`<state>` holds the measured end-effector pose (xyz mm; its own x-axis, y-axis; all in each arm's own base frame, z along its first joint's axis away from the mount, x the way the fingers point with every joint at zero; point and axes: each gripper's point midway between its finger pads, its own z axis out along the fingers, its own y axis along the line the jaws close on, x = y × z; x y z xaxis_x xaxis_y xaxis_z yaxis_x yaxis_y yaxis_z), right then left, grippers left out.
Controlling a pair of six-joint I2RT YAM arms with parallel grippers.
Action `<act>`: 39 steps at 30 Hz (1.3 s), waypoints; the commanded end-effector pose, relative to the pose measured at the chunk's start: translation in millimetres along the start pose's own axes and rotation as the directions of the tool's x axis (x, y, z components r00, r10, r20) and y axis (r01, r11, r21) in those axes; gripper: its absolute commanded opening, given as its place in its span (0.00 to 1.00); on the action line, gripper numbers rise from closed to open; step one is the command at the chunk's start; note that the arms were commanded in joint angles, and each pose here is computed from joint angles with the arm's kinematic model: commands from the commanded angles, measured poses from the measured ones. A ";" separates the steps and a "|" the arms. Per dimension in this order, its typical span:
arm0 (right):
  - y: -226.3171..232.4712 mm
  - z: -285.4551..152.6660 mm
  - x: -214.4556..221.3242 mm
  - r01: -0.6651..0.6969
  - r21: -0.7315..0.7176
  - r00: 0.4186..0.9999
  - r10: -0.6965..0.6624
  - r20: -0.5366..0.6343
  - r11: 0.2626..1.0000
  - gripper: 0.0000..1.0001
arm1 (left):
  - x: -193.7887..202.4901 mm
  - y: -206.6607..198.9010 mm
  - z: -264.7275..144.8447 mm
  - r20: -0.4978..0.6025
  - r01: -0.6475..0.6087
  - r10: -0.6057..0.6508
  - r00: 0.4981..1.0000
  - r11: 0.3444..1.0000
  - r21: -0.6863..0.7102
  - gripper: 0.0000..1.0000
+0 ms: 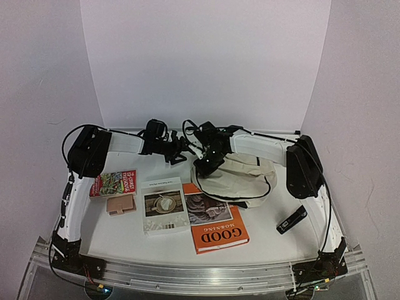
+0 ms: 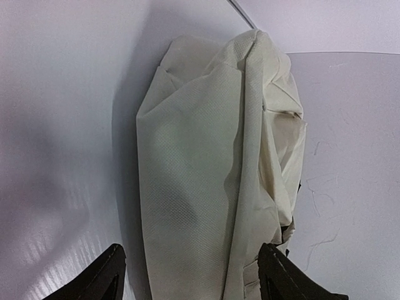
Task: Pack the student bag
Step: Unzip the student bag at the center of the board.
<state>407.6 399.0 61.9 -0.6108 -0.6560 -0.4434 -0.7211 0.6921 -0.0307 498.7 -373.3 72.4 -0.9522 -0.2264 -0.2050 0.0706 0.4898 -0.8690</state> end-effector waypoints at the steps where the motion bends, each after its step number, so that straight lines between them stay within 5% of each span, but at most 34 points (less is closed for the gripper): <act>1: -4.2 -46.5 -27.2 0.023 0.014 0.996 -0.024 0.083 1.000 0.00 | 3.6 -21.4 10.0 -0.016 -0.032 0.033 0.999 0.998 0.052 0.72; 8: -0.7 -69.3 -35.1 0.027 -0.007 0.993 -0.026 0.118 1.000 0.00 | 4.5 -20.8 14.7 -0.018 -0.024 0.026 1.000 0.998 0.064 0.60; 19: 8.0 -85.8 -13.9 0.025 -0.057 0.996 -0.020 0.085 0.998 0.00 | -7.1 -27.1 4.5 0.044 -0.009 0.006 0.999 0.997 0.071 0.01; 32: 19.3 -117.1 36.3 0.044 -0.118 0.999 -0.041 0.024 0.992 0.00 | -29.5 -29.1 -28.6 0.156 0.010 -0.019 0.988 0.998 0.059 0.00; 33: 18.7 -117.2 37.5 0.047 -0.114 0.999 -0.045 0.023 0.992 0.00 | -28.8 -32.7 -29.0 0.150 -0.004 -0.007 0.989 0.997 0.072 0.02; 39: 14.3 -112.4 28.9 0.056 -0.089 0.998 -0.054 0.031 0.994 0.00 | -5.9 -52.7 -28.5 0.129 -0.074 0.065 0.990 0.995 0.067 0.84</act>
<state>334.4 351.0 126.0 -0.5912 -0.6948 -0.4096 -0.7739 0.6317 0.0453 503.0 -355.6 67.4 -0.9235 -0.3328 -0.1906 0.0067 0.4829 -0.8757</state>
